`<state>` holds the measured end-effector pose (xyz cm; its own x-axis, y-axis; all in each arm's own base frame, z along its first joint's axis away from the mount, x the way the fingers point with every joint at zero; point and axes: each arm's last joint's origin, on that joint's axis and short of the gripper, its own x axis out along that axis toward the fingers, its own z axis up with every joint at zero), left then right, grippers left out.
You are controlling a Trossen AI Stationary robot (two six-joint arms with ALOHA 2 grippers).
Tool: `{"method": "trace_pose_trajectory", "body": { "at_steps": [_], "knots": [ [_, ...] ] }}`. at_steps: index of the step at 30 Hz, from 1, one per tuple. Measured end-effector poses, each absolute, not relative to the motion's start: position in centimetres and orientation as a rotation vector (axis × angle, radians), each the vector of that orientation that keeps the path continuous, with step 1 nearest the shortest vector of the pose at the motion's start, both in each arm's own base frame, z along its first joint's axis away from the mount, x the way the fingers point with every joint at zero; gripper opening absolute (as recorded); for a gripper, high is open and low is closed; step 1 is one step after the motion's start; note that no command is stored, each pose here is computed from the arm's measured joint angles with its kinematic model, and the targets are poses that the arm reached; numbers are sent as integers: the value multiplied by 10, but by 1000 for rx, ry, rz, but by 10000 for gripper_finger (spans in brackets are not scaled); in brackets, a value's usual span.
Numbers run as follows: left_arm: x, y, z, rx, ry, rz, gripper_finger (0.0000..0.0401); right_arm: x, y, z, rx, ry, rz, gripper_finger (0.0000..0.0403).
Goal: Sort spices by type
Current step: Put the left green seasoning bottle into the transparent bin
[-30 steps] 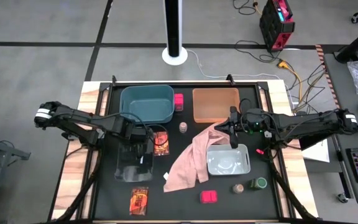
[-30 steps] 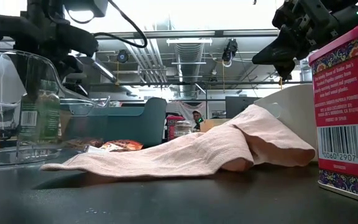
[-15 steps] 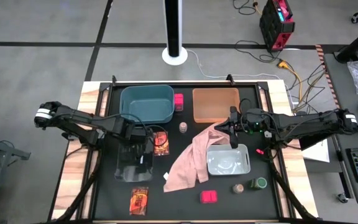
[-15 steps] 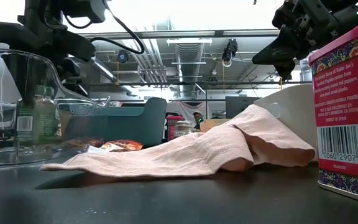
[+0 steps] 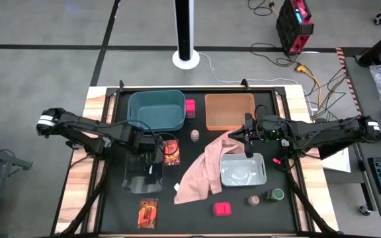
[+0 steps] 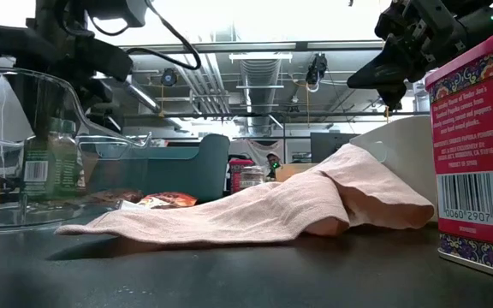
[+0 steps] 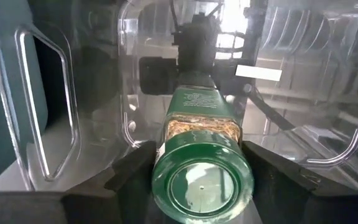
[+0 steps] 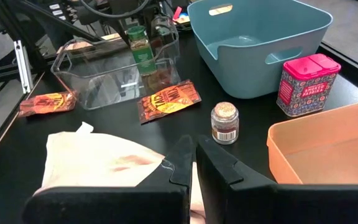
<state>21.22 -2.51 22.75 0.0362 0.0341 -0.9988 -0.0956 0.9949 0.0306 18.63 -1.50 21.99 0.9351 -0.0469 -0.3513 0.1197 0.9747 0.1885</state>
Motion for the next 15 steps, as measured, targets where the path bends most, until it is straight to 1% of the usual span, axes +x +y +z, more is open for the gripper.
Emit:
{"method": "trace_pose_trajectory", "body": {
  "at_steps": [15],
  "knots": [
    [208, -24, 230, -34, 1575, 103, 217, 186, -15, 220, 229, 352, -89, 13]
  ]
}}
